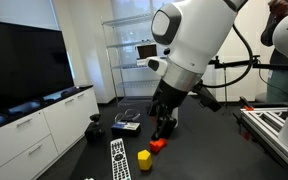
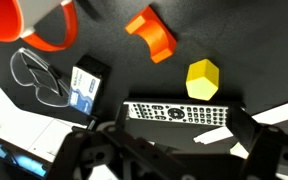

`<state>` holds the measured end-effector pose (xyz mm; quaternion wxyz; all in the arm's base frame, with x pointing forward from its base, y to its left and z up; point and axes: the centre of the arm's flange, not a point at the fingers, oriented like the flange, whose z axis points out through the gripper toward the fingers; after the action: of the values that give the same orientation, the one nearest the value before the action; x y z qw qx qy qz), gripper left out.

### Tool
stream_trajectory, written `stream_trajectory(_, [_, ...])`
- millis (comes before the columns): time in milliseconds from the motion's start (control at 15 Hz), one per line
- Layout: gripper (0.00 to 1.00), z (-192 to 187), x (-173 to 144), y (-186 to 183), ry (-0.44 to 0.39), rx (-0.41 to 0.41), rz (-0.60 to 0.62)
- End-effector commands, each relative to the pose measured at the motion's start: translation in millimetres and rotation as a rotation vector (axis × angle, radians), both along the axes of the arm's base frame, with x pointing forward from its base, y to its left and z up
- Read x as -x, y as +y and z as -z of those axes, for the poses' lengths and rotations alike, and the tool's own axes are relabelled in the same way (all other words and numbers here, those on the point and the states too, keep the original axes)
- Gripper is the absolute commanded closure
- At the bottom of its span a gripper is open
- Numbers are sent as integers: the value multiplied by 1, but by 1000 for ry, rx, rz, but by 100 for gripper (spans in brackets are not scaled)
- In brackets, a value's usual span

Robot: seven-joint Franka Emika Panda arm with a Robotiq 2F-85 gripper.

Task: Place the yellow block upright.

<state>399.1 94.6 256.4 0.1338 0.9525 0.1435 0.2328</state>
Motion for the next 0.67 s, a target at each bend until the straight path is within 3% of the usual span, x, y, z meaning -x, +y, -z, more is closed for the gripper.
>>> stream_trajectory(0, [0,-25,-7,-3,87,-110,-69])
stream_trajectory(267, [0,-30,-14,-6,92,-139,-79])
stream_trajectory(333, [0,-12,-7,-5,4,-46,-23])
stream_trajectory(600, [0,-12,-7,-7,12,-64,-26])
